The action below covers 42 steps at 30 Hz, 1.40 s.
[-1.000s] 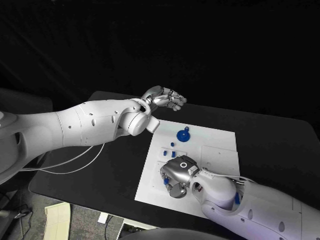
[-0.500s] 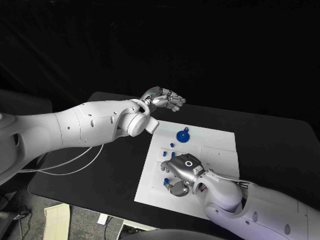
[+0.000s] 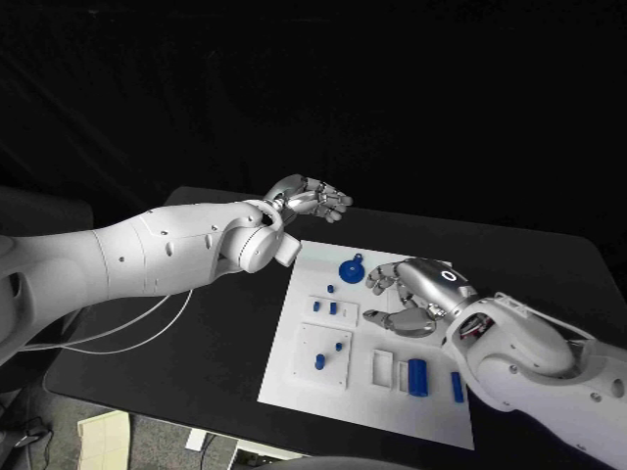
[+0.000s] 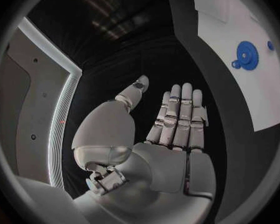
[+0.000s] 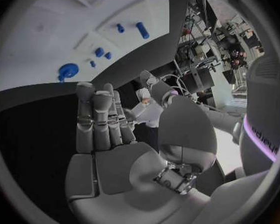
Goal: Assemble the parts on the task board
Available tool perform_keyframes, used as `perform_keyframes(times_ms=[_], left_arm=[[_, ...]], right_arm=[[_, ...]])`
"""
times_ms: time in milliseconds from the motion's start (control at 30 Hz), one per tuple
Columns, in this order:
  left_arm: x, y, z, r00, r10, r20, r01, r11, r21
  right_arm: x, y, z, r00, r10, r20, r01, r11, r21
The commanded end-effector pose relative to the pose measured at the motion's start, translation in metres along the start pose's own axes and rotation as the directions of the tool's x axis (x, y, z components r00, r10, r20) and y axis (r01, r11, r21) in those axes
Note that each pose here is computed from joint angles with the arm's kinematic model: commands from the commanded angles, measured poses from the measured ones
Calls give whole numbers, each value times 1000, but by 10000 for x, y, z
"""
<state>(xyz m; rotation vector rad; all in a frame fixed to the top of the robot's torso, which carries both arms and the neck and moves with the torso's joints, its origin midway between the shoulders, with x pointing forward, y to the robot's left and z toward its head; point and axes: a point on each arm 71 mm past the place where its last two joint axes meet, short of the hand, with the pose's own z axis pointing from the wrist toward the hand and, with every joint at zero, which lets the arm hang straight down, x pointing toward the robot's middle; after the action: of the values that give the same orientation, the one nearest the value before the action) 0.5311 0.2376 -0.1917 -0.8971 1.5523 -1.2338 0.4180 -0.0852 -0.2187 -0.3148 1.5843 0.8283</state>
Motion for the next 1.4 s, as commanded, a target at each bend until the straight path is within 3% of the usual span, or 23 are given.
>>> perform_keyframes(times_ms=[33, 133, 233, 333, 567, 700, 767, 1100, 1400], left_arm=[[-8, -13, 9, 1000, -8, 2, 8, 1000, 12], [-10, -10, 22, 1000, -8, 5, 8, 1000, 13], [0, 5, 52, 1000, -13, 6, 13, 1000, 10], [3, 47, 74, 1000, -15, 10, 15, 1000, 5], [7, 131, 92, 999, -29, 18, 30, 1000, -10], [24, 147, 101, 999, -30, 17, 30, 999, -13], [40, 159, 101, 999, -32, 13, 32, 999, -15], [128, 261, 97, 999, -45, 2, 45, 998, -36], [224, 307, 91, 998, -57, -18, 56, 997, -47]], right_arm=[[-115, -261, -92, 986, 164, -29, -161, 982, 96], [-231, -539, -163, 957, 288, -41, -273, 936, 222], [-239, -736, -259, 937, 319, -140, -263, 911, 317], [-212, -896, -339, 910, 373, -180, -280, 874, 397], [-144, -1115, -481, 836, 504, -220, -339, 787, 516], [5, -1162, -605, 765, 561, -315, -301, 745, 596], [60, -1159, -636, 751, 563, -345, -269, 739, 618], [334, -1082, -683, 723, 564, -400, -193, 720, 667], [591, -1040, -630, 728, 526, -439, -119, 728, 675]])
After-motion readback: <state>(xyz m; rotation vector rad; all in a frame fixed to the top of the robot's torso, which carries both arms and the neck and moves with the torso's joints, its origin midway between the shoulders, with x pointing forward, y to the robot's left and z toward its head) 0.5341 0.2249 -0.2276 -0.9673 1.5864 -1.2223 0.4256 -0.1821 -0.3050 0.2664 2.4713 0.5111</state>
